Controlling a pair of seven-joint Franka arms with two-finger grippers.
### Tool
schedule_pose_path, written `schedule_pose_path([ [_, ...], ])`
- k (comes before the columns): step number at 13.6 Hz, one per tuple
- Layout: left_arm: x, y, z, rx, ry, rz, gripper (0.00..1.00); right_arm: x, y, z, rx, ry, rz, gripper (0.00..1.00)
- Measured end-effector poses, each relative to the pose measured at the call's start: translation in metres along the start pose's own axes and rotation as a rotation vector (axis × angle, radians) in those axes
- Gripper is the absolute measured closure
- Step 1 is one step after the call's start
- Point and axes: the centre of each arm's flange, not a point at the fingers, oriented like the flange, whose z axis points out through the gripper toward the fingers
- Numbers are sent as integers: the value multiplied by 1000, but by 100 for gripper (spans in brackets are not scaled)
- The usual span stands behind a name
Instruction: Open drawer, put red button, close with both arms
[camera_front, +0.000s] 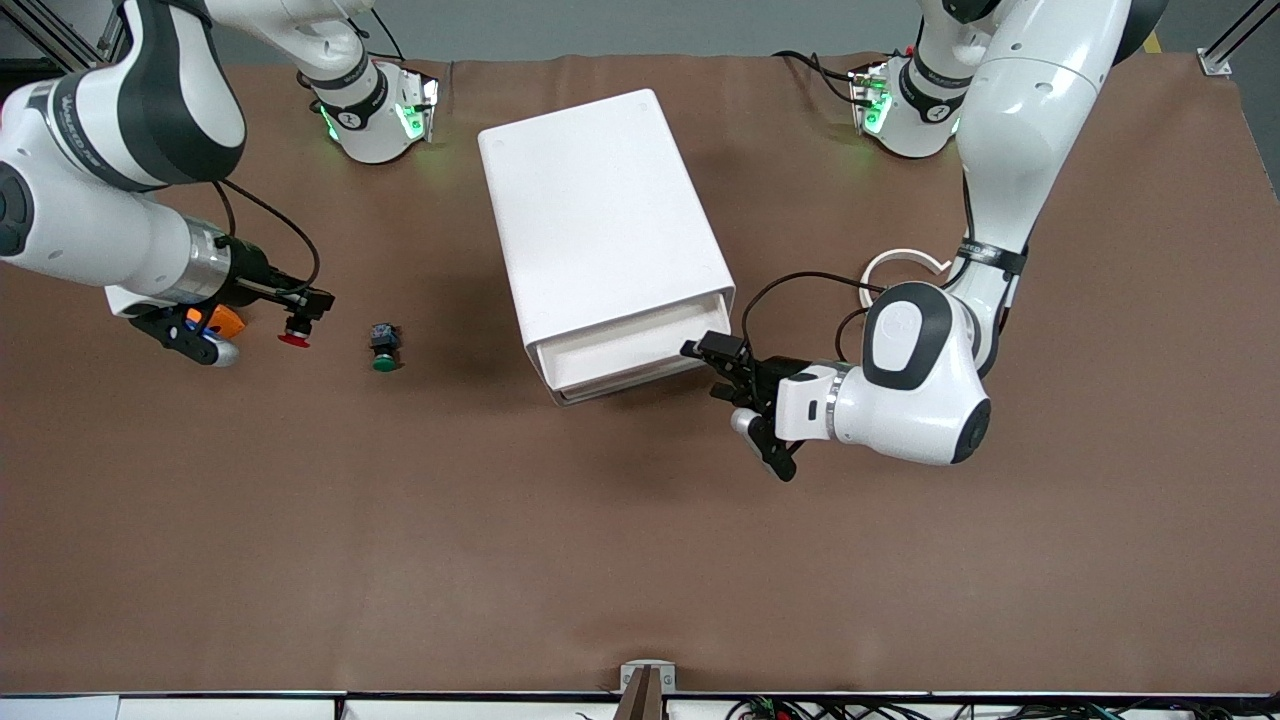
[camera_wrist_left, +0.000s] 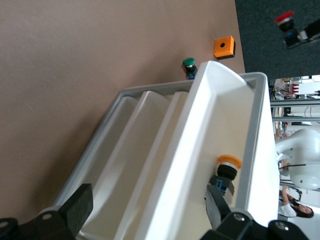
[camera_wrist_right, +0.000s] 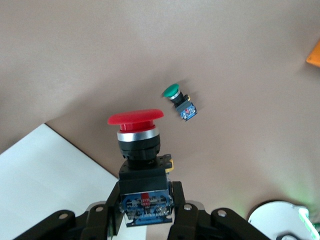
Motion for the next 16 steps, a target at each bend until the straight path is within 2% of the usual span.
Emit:
schedule_pose_path([
  [2,4,-8,-11,61,39,51,0,-10,-11,-6,-6,1,48,58],
  [4,7,-14,-17,153,47,122,0,-15,-18,-10,-5,7,79,58],
  [6,10,-14,-16,211,44,181,0,-15,-18,-12,-10,6,107,58],
  [8,11,-8,-5,234,18,216,0,-17,-17,-17,-25,3,162,58],
  [10,11,3,14,240,-12,240,0,-22,-18,-34,-44,22,221,58],
  [12,10,13,36,237,-40,256,0,-30,-21,-51,-95,65,188,58],
  [14,11,16,51,238,-49,264,0,-35,-27,-60,-98,84,132,58],
  [16,10,15,58,236,-58,264,0,-36,-27,-64,-93,89,144,58],
])
